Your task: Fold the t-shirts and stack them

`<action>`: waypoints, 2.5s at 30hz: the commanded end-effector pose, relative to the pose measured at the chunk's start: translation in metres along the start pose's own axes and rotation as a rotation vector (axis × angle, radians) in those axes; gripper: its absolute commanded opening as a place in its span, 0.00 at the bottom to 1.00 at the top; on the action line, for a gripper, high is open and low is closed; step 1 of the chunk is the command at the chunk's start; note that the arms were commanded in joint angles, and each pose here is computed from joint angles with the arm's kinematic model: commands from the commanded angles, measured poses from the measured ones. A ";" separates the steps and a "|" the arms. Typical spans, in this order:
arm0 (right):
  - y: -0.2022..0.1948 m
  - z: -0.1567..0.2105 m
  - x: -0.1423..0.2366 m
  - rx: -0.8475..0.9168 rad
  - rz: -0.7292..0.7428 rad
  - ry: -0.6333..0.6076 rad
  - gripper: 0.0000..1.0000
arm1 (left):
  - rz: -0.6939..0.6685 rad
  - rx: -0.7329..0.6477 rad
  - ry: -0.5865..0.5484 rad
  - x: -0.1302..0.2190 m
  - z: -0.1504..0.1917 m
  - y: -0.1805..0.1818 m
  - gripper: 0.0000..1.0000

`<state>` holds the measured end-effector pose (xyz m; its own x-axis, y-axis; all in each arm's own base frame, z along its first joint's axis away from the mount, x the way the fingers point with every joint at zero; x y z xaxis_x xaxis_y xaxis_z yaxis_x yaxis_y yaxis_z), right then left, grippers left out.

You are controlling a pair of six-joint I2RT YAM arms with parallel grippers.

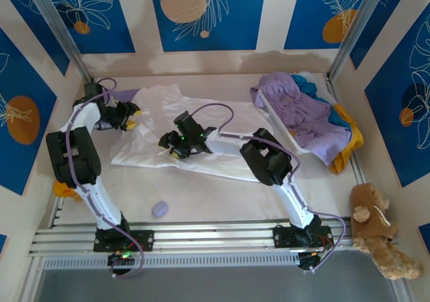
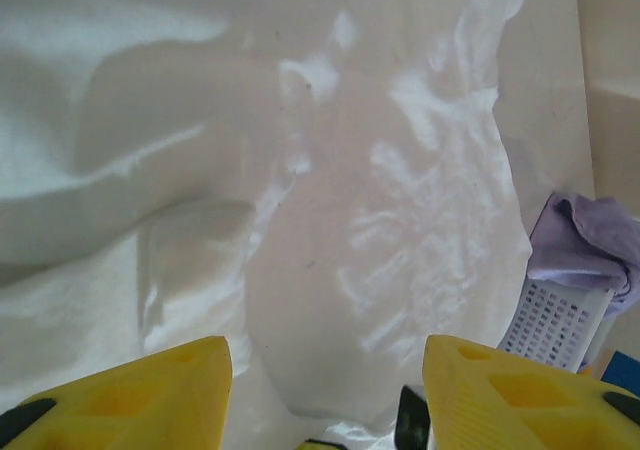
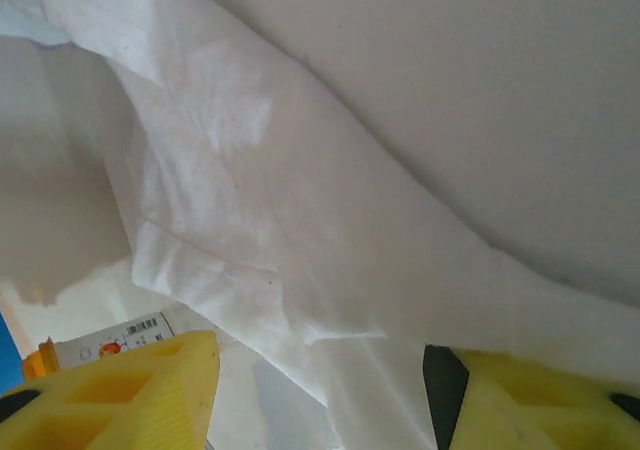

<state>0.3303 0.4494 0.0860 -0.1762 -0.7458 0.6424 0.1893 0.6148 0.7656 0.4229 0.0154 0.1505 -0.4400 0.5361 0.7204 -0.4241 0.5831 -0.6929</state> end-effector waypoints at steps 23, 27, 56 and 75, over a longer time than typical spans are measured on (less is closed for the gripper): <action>0.003 -0.027 -0.017 -0.206 -0.314 -0.004 0.58 | -0.001 0.059 0.067 0.000 0.078 0.044 0.57; 0.001 -0.037 -0.011 -0.222 -0.398 -0.059 0.58 | 0.011 0.060 0.065 0.001 0.079 0.042 0.57; -0.003 -0.053 0.066 -0.139 -0.371 -0.213 0.57 | -0.020 0.097 0.159 -0.050 0.095 0.034 0.45; 0.001 -0.058 0.087 -0.128 -0.388 -0.225 0.56 | -0.078 0.082 0.153 -0.051 0.104 0.049 0.33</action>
<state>0.3704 0.3780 0.1217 -0.4449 -0.8292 0.3384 0.2254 0.2620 0.9384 0.3420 -0.0440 0.0804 -0.2800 0.5816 0.7637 -0.5186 0.5779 -0.6302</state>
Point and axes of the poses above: each hand's point on the last joint's axis, 136 mm out from that joint toward the fingers, its own x axis back along the fingers, its own y axis along the line the jaws close on, z = x × y, the point moved 5 cm from there along x, back along the fingers, and after that the axes turned 3 degrees about -x, right-handed, at the moved point
